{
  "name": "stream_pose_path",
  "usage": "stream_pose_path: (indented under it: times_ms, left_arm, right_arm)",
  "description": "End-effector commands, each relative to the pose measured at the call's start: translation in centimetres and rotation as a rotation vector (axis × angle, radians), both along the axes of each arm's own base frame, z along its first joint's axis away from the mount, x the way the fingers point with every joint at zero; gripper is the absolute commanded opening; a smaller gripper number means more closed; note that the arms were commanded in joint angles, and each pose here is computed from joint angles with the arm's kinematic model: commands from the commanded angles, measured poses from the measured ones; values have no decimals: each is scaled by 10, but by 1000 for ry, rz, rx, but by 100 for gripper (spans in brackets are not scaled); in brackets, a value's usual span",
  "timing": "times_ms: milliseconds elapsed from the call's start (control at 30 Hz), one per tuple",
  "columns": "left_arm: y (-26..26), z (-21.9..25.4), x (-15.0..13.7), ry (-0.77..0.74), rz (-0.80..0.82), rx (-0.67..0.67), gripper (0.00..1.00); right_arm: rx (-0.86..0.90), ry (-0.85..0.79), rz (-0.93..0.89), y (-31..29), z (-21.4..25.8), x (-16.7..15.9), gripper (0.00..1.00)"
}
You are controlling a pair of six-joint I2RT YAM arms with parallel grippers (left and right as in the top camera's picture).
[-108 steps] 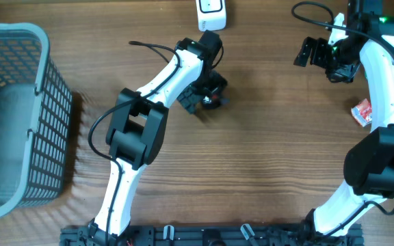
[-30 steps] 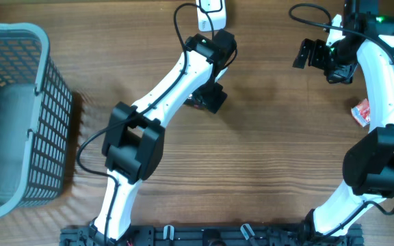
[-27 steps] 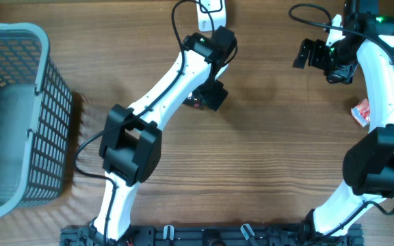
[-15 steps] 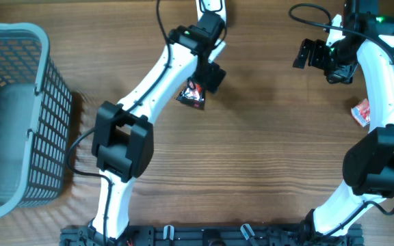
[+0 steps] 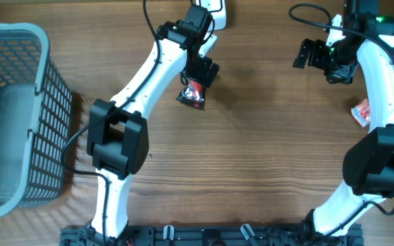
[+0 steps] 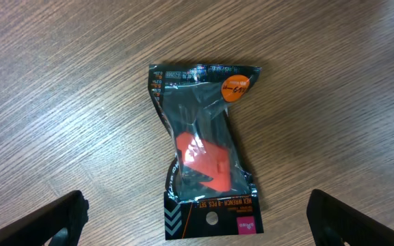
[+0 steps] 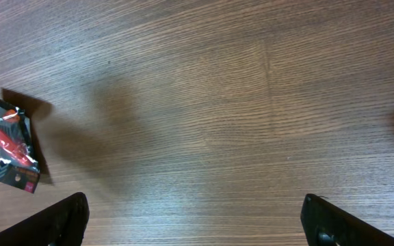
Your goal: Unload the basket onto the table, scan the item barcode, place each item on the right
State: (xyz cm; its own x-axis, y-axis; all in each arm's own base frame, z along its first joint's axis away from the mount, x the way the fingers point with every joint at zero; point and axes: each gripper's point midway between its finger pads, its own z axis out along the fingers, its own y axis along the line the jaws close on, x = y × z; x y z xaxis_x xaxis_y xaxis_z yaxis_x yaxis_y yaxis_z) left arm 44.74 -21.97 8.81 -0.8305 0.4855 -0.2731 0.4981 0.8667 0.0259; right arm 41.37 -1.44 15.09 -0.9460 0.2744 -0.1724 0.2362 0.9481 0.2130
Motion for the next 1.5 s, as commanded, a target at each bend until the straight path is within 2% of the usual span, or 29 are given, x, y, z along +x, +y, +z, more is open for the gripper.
stream_pose_path:
  times_ms: [0, 300, 467, 633, 1167, 1267, 1367, 1467]
  left_arm:
    - [-2, -38, -7, 82, 13, 14, 100]
    - [-3, -62, -8, 131, 112, 6, 100]
    - [-13, -69, -15, 179, 119, -49, 100]
    - [-14, -70, -11, 179, 221, -74, 100]
    - [-1, -108, -31, 224, 230, -27, 100]
    - [-1, -111, -32, 226, 229, -24, 91]
    - [1, -111, -30, 214, 229, -19, 69]
    - [0, -111, -28, 207, 228, -23, 61]
  right_arm:
    - [-15, -8, 16, 1, 3, 1, 100]
    - [-15, -8, 16, 1, 3, 2, 100]
    - [-15, -7, 15, 1, 3, 1, 100]
    - [-15, -6, 15, 1, 2, 1, 100]
    - [-14, 0, 15, 1, 2, 0, 100]
    - [-14, 0, 15, 1, 2, 0, 100]
    - [-14, 0, 16, 1, 2, 0, 100]
    - [-14, 0, 15, 1, 2, 0, 100]
